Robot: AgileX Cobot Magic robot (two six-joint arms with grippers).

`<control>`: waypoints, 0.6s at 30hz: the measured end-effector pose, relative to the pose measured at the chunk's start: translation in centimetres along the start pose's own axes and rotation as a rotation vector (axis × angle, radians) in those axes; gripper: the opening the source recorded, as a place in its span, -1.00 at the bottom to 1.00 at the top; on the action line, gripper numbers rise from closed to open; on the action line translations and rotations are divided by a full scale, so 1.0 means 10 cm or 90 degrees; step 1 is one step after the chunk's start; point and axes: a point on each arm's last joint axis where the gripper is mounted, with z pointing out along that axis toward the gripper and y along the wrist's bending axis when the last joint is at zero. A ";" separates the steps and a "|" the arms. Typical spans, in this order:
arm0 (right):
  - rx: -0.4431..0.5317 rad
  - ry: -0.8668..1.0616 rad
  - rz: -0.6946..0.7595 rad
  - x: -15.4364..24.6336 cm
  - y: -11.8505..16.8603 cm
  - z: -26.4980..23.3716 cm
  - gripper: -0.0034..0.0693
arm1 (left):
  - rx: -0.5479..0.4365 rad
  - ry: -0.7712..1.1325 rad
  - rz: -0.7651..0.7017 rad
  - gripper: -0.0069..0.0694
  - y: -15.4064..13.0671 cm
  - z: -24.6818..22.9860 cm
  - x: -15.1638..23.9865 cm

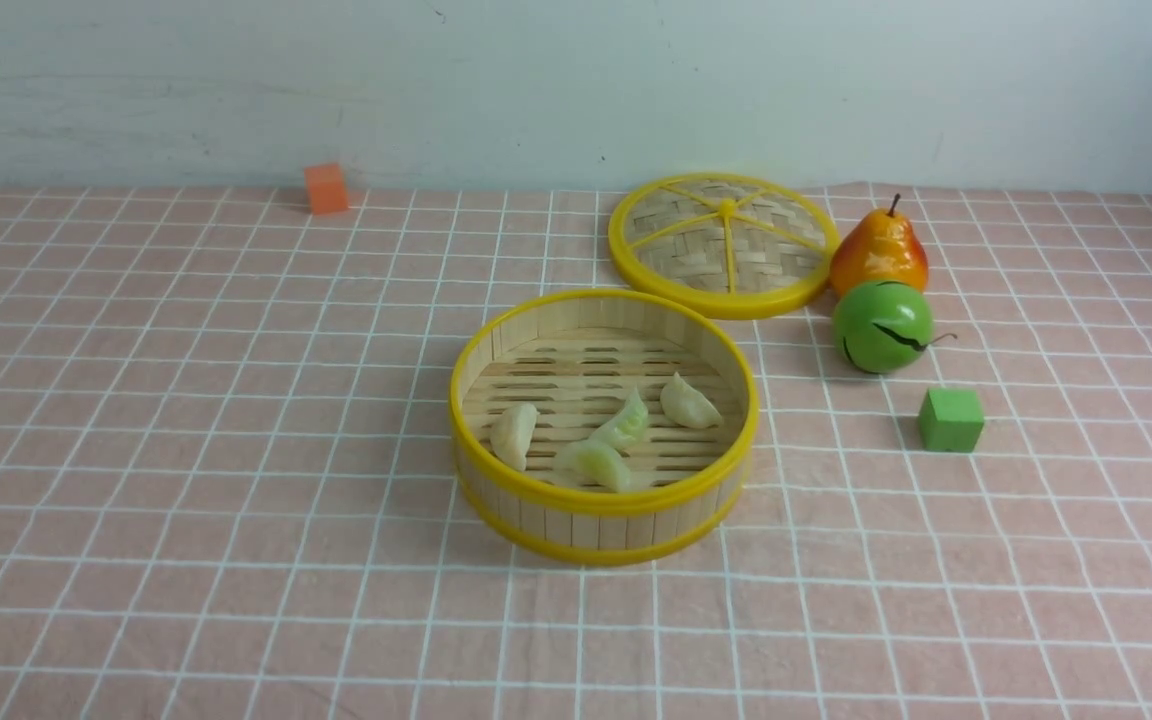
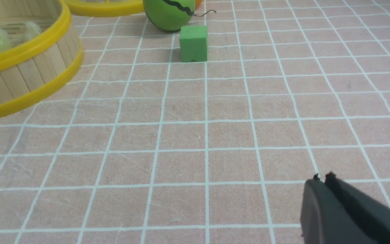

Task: Put the dumplings into the steamer on the table with the pink tablecloth.

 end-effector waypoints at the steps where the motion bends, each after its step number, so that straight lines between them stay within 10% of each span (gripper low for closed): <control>1: 0.000 0.000 0.000 0.00 0.00 0.00 -0.87 | -0.004 0.005 0.000 -0.86 0.01 0.01 0.02; 18: 0.000 0.000 0.000 0.00 0.00 0.00 -0.83 | -0.050 0.104 -0.001 -0.86 0.09 0.01 0.22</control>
